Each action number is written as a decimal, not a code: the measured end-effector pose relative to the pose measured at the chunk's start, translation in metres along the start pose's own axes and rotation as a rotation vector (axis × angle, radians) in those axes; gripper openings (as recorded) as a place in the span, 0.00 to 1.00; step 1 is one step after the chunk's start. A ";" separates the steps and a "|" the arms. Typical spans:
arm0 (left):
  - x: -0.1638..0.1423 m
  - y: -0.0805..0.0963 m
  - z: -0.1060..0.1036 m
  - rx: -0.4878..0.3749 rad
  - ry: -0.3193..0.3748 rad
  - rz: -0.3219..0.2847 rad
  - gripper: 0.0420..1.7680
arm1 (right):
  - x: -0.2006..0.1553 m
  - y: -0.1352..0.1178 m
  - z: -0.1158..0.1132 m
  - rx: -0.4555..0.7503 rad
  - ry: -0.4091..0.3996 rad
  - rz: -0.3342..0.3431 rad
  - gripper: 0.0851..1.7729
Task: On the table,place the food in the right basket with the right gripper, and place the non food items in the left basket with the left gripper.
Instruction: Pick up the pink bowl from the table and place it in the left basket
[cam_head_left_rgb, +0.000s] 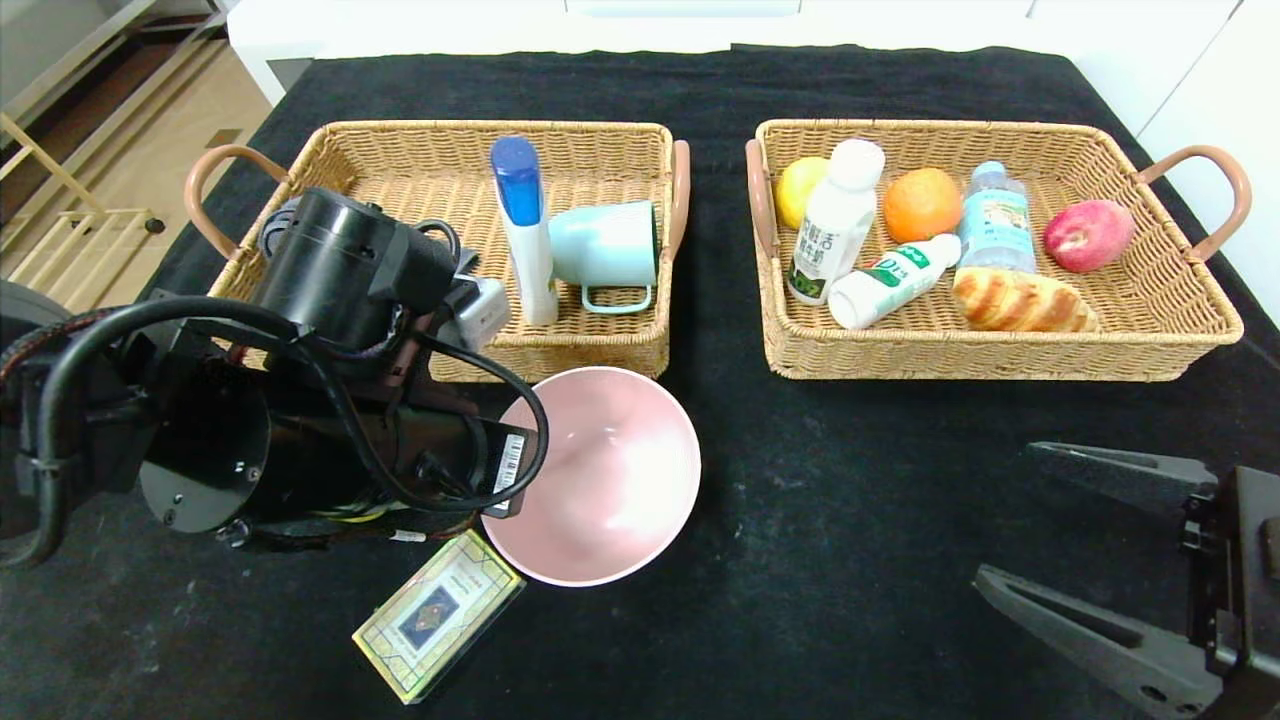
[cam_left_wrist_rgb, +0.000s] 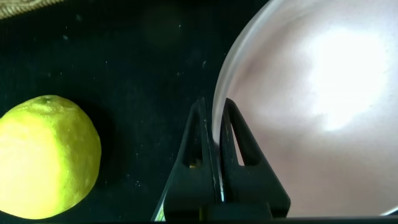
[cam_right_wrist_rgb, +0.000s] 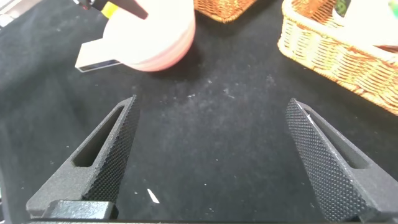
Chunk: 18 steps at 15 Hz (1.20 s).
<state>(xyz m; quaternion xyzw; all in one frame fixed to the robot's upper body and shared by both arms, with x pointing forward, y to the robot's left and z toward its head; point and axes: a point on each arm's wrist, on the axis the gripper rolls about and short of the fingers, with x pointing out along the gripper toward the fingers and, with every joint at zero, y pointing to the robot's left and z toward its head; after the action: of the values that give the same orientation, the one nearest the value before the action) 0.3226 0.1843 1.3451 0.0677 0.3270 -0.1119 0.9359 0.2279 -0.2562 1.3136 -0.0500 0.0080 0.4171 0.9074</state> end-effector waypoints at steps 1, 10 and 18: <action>0.000 0.000 0.000 0.000 0.000 0.000 0.07 | 0.000 0.000 0.000 0.000 0.001 0.001 0.96; -0.002 0.000 0.000 0.001 -0.004 -0.005 0.07 | 0.000 0.000 -0.001 0.001 0.002 0.002 0.96; -0.056 0.009 -0.007 -0.012 -0.096 -0.181 0.06 | 0.001 -0.001 -0.001 0.004 0.008 -0.001 0.96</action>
<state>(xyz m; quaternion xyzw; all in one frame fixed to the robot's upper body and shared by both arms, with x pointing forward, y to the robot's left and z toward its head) 0.2783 0.2035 1.3755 0.0269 0.2872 -0.1969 0.9370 0.2291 -0.2559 1.3122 -0.0500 0.0123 0.4165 0.9077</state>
